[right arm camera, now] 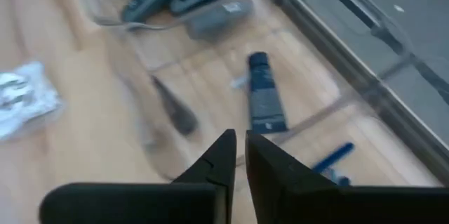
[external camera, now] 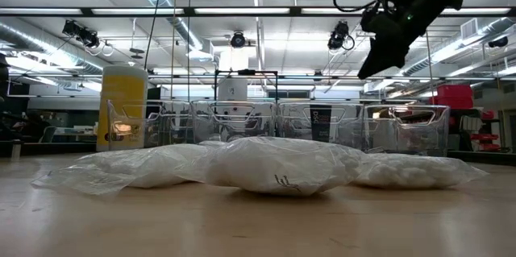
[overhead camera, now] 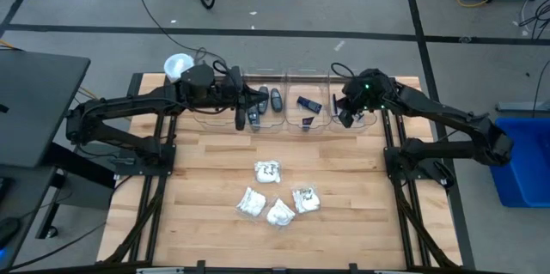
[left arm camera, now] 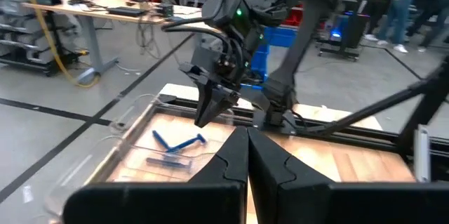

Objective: Pick & Place Travel size toiletries
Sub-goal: Put the white cotton pack into the left transparent bin

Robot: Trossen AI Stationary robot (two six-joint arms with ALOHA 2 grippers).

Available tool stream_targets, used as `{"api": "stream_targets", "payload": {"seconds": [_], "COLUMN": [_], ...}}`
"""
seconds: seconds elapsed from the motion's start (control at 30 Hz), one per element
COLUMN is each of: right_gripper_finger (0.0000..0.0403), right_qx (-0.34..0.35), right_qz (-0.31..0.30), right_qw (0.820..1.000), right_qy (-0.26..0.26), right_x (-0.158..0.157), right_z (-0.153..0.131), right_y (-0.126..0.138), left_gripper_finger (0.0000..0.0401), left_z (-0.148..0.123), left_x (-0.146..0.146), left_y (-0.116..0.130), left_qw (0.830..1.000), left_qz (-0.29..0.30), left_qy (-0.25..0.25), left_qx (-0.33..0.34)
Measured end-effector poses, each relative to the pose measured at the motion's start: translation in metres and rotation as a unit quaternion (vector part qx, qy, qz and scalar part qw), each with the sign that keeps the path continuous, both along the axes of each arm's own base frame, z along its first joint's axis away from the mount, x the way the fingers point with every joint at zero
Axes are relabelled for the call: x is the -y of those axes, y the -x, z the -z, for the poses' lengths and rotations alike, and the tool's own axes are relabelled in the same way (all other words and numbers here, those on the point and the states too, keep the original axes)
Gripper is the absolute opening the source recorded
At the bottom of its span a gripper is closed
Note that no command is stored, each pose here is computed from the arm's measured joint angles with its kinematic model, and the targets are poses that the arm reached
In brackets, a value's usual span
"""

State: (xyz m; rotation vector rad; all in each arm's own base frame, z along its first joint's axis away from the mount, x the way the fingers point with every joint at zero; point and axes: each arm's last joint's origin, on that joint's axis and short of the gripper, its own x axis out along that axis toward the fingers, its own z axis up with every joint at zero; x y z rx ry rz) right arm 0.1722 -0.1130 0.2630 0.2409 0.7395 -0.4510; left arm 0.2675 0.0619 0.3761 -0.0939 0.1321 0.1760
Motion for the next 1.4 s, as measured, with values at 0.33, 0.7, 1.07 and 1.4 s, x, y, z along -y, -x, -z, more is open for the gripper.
{"api": "stream_targets", "payload": {"seconds": [0.33,0.7,1.07,1.4], "right_gripper_finger": [0.0028,0.0018,0.0016,0.0013], "right_qx": [0.034,0.076,0.098,0.100], "right_qz": [-0.077,-0.164,-0.205,-0.231], "right_qw": [0.996,0.983,0.974,0.968], "right_qy": [-0.004,0.005,-0.006,-0.020], "right_x": [-0.036,-0.070,-0.092,-0.107], "right_z": [-0.008,-0.015,-0.018,-0.018], "right_y": [-0.015,-0.031,-0.037,-0.038], "left_gripper_finger": [0.0003,0.0004,0.0006,0.0016], "left_z": [0.001,0.009,0.020,0.023], "left_x": [0.020,0.049,0.075,0.090], "left_y": [-0.004,-0.005,-0.001,0.001], "left_qw": [0.999,0.994,0.978,0.964], "left_qz": [0.042,0.098,0.171,0.229], "left_qy": [0.002,0.010,0.045,0.055], "left_qx": [-0.007,-0.048,-0.107,-0.126]}}
